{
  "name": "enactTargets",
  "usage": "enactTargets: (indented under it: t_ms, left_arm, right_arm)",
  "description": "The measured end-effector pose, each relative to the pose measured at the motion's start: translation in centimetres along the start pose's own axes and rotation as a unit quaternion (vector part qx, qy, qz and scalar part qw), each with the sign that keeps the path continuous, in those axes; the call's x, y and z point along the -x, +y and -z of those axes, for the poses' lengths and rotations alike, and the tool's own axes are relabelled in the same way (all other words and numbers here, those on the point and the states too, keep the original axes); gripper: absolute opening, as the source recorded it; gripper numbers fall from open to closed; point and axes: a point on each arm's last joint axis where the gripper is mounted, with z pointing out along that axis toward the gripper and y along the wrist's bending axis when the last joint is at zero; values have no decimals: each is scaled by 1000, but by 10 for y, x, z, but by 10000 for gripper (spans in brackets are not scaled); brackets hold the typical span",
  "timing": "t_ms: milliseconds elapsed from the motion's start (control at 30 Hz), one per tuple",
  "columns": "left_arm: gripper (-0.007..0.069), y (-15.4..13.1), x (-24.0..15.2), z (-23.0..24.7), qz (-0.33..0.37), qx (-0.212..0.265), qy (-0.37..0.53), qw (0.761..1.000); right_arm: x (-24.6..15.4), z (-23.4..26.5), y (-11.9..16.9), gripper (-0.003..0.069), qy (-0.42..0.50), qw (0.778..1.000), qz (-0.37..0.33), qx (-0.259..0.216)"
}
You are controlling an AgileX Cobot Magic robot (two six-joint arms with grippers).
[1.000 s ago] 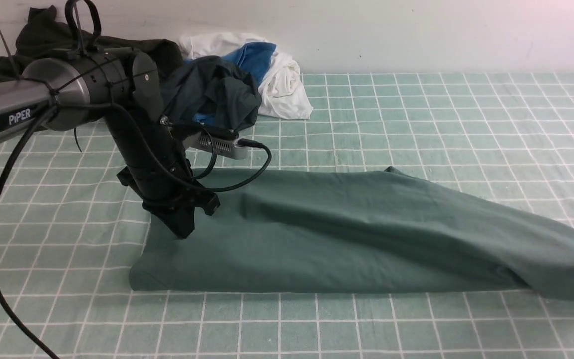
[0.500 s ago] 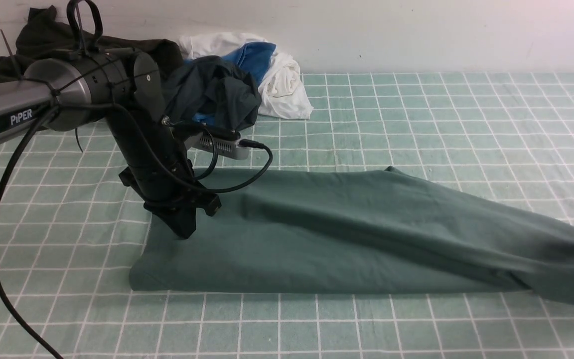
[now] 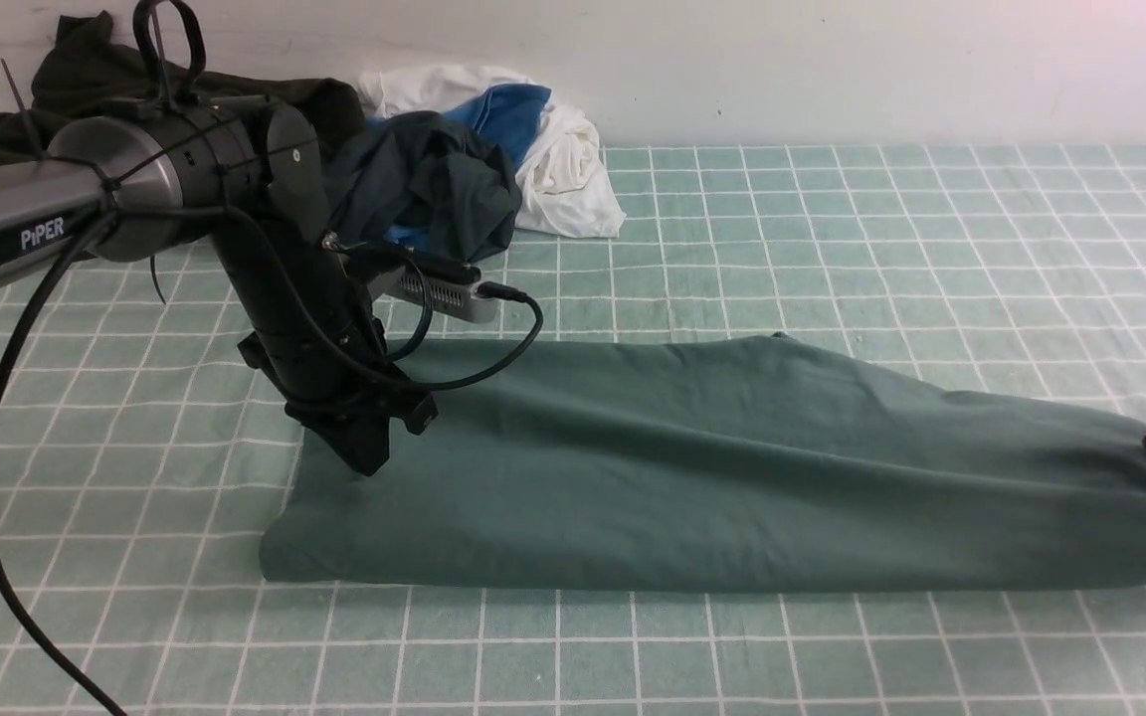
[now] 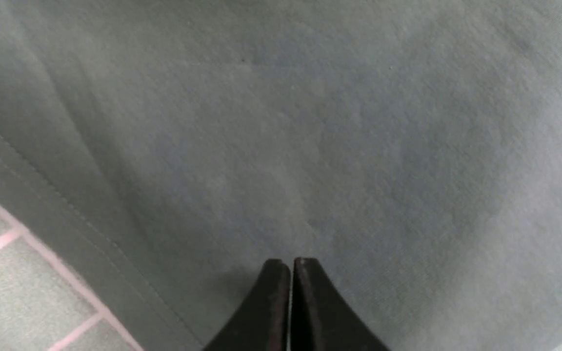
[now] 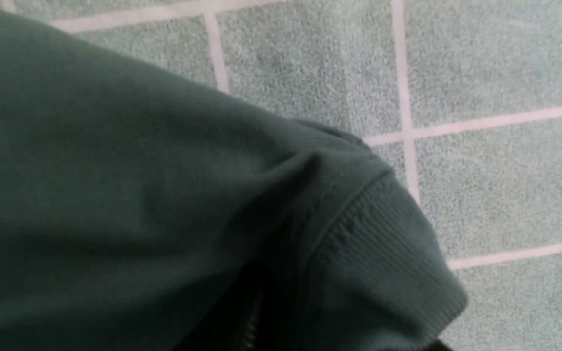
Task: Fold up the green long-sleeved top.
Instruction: Use the right arm to clamp the right edge of the fabric, then use the right arm to drag the right edge of the fabric to the left and folds it over the left edge
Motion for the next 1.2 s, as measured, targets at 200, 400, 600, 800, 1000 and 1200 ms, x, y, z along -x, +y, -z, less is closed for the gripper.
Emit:
enactTargets:
  t_ms: [200, 400, 600, 800, 1000, 1200]
  left_arm:
    - [-3, 1, -2, 2, -6, 10, 7, 1000]
    - [-3, -3, -14, 49, -15, 58, -10, 998]
    - [-3, -24, -44, 139, -2, 110, -111, 988]
    - [-3, -45, -81, 201, 10, 140, -185, 973]
    - [-3, -63, -125, 234, 23, 159, -232, 959]
    - [-3, -76, -167, 238, 25, 167, -241, 956]
  right_arm:
    - [0, -1, 0, 328, 5, 1000, 12, -2]
    - [2, 15, -2, 45, -1, 999, 39, -8]
    - [20, 84, 8, 0, -57, 997, 52, -6]
    - [28, 184, 85, 0, -181, 972, 135, 67]
    - [-1, 235, 245, 0, -245, 896, 300, 215]
    - [-35, 204, 370, 0, -236, 846, 381, 289]
